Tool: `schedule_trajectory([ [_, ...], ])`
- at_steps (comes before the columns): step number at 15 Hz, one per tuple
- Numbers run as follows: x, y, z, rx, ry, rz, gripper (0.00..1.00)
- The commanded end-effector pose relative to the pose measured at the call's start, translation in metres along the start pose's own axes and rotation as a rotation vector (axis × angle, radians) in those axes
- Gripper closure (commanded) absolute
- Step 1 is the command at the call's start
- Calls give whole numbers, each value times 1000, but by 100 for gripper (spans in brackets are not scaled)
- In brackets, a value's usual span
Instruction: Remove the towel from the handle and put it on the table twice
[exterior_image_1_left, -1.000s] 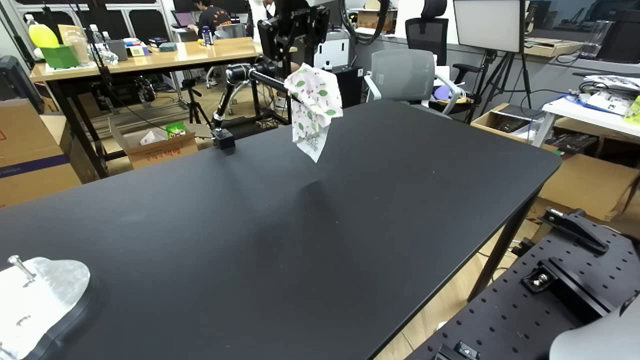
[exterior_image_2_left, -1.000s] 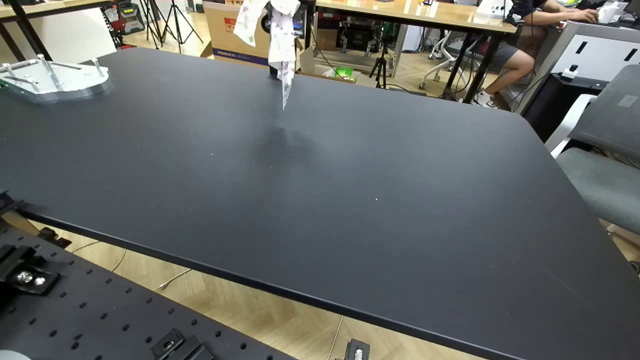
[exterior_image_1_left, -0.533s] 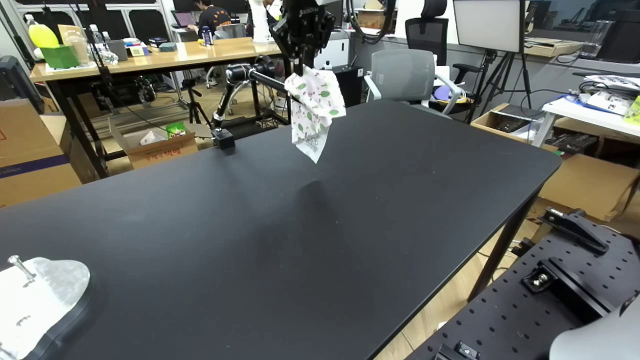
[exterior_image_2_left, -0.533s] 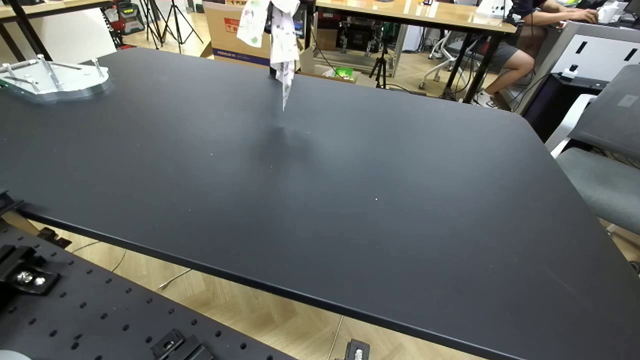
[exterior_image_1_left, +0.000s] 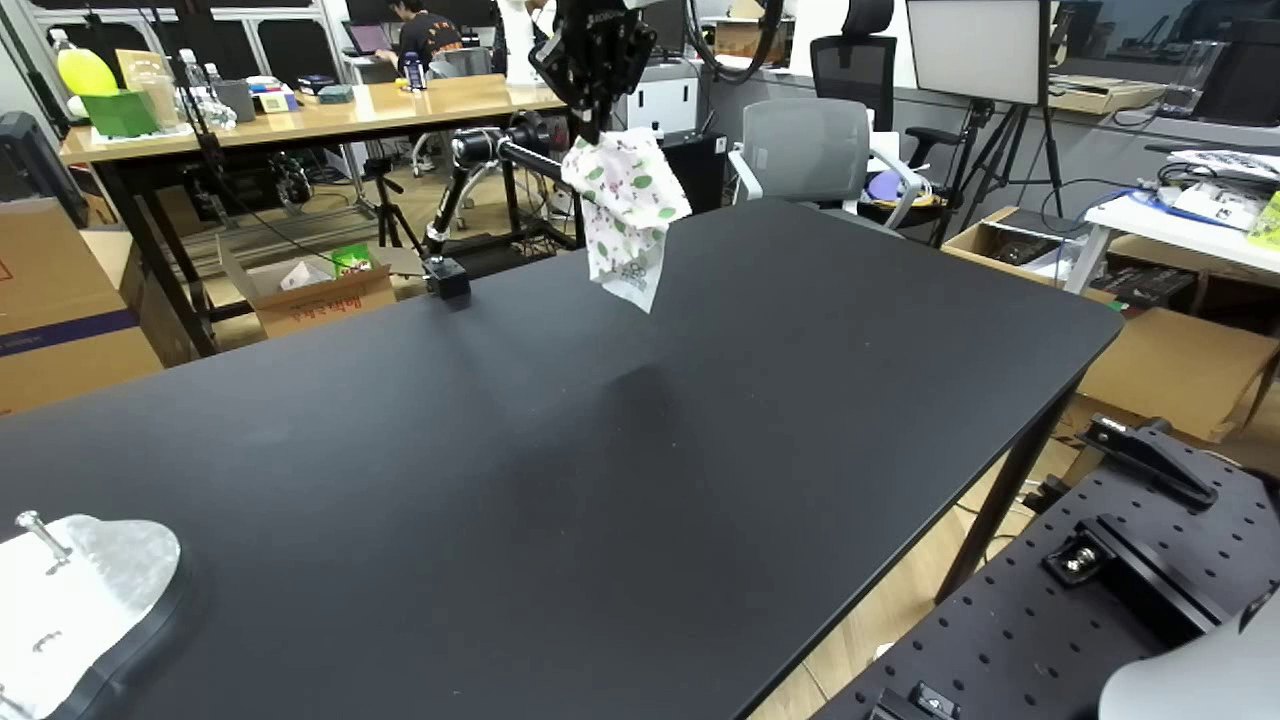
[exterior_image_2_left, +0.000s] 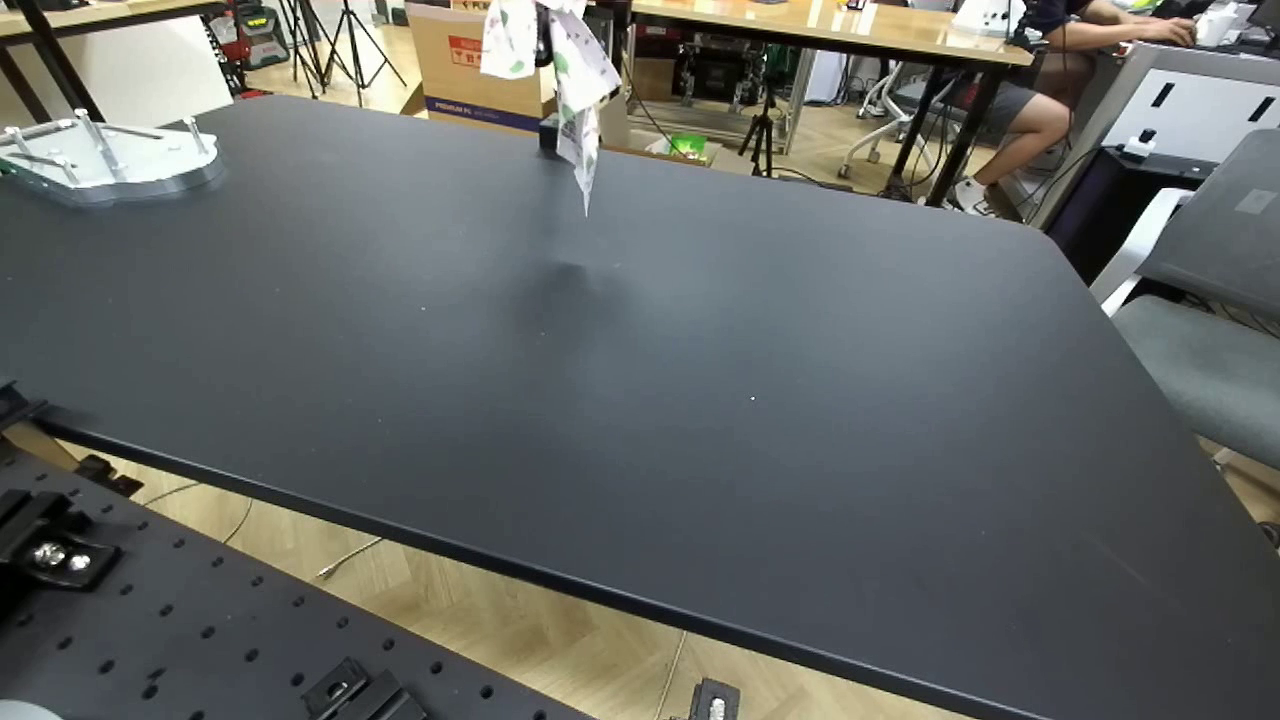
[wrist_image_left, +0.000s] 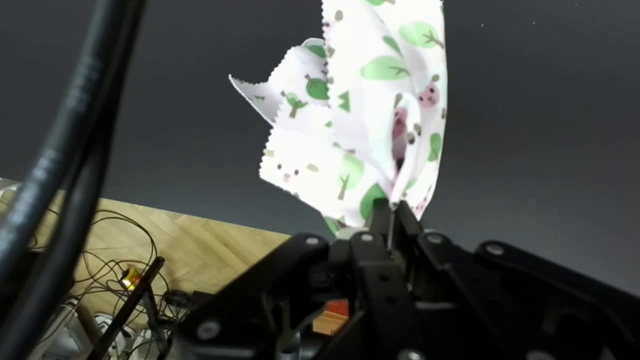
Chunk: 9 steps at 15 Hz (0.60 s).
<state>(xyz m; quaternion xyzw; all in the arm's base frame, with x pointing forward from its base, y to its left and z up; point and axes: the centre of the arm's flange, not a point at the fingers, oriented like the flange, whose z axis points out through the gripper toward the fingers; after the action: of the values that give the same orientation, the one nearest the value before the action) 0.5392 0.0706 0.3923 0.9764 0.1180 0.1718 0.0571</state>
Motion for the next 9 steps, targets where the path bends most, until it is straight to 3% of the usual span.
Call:
schedule_trajectory([
  [1, -17, -9, -25, -20, 49, -22, 98],
  [9, -36, -39, -51, -126, 210, -80, 98],
])
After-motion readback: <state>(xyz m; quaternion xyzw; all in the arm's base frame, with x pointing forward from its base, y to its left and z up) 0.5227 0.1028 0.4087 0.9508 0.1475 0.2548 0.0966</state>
